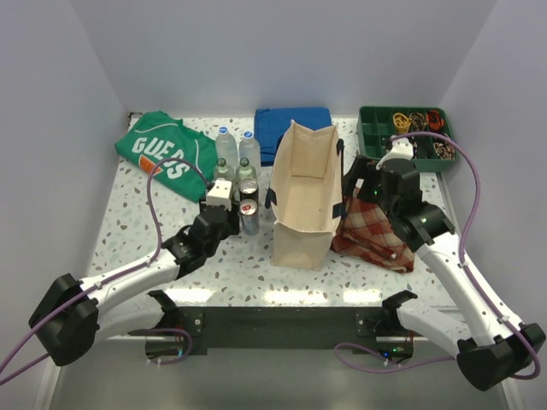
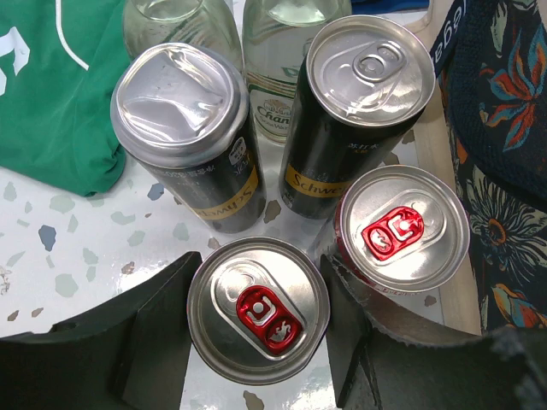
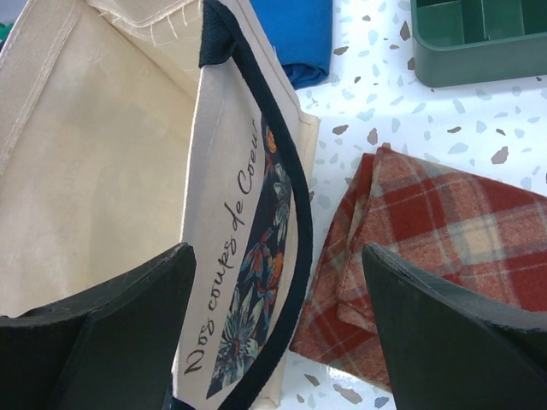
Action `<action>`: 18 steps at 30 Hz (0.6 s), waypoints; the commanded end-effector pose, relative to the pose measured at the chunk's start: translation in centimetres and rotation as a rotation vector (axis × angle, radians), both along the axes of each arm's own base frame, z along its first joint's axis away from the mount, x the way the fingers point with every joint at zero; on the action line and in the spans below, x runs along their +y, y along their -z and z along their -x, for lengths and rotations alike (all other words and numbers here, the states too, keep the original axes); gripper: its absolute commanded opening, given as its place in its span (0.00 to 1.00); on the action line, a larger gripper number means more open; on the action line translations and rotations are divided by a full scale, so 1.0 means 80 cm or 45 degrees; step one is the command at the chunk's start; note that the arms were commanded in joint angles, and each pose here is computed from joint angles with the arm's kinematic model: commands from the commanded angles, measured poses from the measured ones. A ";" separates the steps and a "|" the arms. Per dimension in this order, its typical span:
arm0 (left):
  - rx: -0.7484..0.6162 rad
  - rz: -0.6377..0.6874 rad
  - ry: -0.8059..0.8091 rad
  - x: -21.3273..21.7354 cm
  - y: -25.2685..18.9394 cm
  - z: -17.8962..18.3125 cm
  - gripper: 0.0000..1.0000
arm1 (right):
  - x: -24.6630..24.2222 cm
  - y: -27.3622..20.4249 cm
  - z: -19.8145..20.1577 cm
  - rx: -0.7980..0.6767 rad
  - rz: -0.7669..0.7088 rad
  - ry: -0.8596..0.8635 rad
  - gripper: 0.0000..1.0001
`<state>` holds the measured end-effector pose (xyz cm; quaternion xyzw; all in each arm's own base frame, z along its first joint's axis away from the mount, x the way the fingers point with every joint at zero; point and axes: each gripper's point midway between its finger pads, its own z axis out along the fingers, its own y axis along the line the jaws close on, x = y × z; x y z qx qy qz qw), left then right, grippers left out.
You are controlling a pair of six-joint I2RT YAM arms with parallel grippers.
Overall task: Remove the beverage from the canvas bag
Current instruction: Place the drink at the center of the board.
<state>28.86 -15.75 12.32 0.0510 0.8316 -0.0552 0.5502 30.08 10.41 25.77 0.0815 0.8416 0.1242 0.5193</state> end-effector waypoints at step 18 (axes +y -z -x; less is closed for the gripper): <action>-0.143 0.169 -0.096 0.008 -0.070 -0.008 0.91 | -0.008 -0.012 0.000 -0.051 0.003 0.032 0.84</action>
